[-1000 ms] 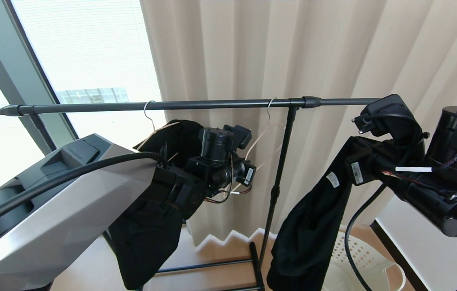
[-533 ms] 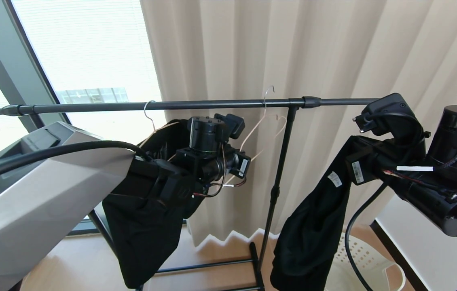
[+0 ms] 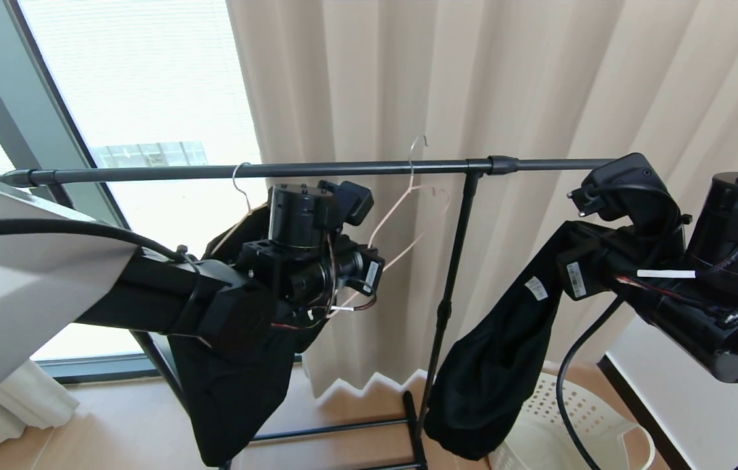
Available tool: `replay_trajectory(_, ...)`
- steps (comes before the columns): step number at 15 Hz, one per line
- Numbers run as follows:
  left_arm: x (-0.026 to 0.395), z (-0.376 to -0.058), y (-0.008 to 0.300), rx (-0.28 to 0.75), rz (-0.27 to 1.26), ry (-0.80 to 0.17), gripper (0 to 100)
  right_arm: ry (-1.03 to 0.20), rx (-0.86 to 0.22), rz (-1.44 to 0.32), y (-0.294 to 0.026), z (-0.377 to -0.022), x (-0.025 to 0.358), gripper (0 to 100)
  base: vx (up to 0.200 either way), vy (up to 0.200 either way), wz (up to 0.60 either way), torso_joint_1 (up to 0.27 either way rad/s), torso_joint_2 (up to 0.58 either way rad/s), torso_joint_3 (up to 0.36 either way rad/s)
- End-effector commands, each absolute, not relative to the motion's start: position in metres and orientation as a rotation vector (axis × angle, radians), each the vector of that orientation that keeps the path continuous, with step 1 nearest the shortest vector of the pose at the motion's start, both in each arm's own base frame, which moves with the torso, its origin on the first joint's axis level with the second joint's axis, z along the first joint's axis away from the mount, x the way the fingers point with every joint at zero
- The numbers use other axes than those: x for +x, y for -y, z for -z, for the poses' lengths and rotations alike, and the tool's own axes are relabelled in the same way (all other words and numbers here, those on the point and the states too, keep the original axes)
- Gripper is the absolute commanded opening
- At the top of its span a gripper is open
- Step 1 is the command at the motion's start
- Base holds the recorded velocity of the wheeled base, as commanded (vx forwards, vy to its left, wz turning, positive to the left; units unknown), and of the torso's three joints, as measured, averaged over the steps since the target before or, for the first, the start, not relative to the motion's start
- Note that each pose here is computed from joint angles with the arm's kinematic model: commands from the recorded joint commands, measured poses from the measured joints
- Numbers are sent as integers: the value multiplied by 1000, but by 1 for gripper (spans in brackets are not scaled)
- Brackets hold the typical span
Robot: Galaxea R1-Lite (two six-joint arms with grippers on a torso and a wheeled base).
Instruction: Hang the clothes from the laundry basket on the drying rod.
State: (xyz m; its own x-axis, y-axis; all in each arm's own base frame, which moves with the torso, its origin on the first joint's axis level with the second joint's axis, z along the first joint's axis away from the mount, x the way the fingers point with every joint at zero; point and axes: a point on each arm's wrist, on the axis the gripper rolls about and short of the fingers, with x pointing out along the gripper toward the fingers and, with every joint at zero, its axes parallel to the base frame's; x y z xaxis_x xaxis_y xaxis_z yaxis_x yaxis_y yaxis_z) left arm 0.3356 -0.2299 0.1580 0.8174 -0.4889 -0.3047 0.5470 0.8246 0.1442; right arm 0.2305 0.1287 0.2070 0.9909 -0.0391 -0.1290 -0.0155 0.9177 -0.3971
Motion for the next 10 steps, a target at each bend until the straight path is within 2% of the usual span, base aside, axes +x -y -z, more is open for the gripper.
replay_trajectory(1, 315, -172, 210, 223, 544, -241, 0, -139, -411, 12, -129, -206, 231, 0, 0, 0, 0, 0, 0, 0)
replay_trajectory(5, 272, -169, 177, 216, 537, -226, 0, -140, -412, 11, -129, -206, 231, 0, 0, 0, 0, 0, 0, 0)
replay_trajectory(8, 225, -145, 152, 227, 558, -252, 0, -141, -414, 11, -129, -205, 231, 0, 0, 0, 0, 0, 0, 0)
replay_trajectory(9, 219, -142, 151, 226, 567, -245, 0, -143, -415, 12, -129, -205, 232, 0, 0, 0, 0, 0, 0, 0)
replay_trajectory(10, 195, -132, 144, 215, 597, -201, 0, -149, -420, 13, -129, -203, 232, 0, 0, 0, 0, 0, 0, 0)
